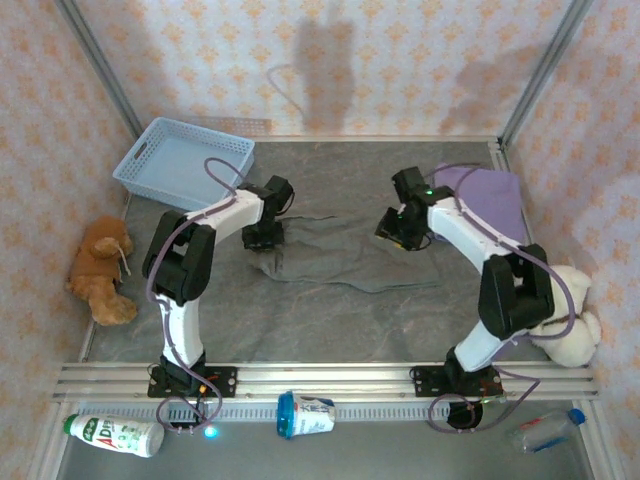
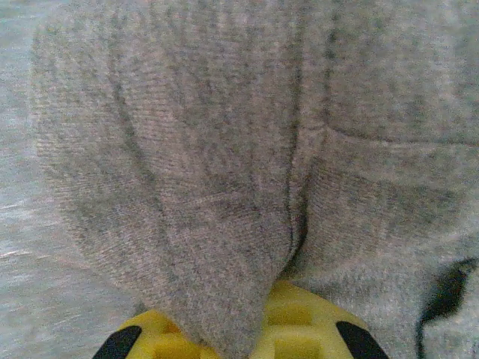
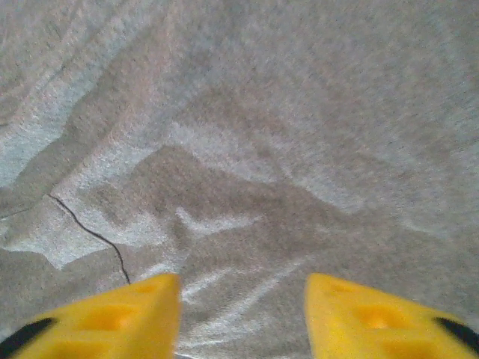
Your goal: Fold and stack the mixed laundry pile
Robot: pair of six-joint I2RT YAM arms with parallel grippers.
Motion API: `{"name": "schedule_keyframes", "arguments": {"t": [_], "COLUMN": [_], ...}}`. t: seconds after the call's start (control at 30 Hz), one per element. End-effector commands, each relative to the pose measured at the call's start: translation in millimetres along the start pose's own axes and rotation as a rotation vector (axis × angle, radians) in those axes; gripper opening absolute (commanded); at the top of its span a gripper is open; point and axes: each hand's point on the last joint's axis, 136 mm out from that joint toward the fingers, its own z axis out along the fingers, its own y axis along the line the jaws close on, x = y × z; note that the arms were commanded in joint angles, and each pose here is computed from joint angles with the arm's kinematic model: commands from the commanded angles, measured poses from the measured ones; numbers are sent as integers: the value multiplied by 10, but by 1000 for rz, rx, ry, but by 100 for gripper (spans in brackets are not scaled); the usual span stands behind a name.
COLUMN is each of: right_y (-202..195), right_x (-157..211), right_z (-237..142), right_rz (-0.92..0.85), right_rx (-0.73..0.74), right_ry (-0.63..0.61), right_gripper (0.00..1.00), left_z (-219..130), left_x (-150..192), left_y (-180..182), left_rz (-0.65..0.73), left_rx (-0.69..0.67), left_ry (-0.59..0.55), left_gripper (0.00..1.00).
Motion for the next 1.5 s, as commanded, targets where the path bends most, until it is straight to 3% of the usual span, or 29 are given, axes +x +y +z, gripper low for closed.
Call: {"name": "schedule_keyframes", "arguments": {"t": [0.0,0.37,0.63,0.83,0.9,0.97,1.1,1.2,1.47], "right_y": [359,1051,979,689,607,513,370,349,378], "right_x": [-27,126,137,214,253,287,312,326,293], "right_z": [103,480,872,1174,1227,1263,1283,1286,1246], "right_rz": [-32,-141,-116,-90,-88,-88,-87,-89,-100], "right_rx": [-64,-108,-32,97,129,168,223,232,240], "right_ry": [-13,49,85,131,149,156,157,161,163], "right_gripper": [34,22,19,11,4,0,0,0,0], "left_z": [-360,-768,-390,-280,-305,-353,-465,-509,-218], "left_x": [-17,-47,95,189,185,180,171,188,366], "left_y": [316,372,264,273,298,370,602,733,533], "left_rz": [38,23,-11,-25,-30,-49,-123,-178,-324], "left_rx": [-88,-50,-20,-16,-18,-24,-12,31,200], "left_ry": [-37,-78,-19,3,0,-4,-16,-11,47], "left_gripper": [0,0,0,0,13,39,58,65,66]}}
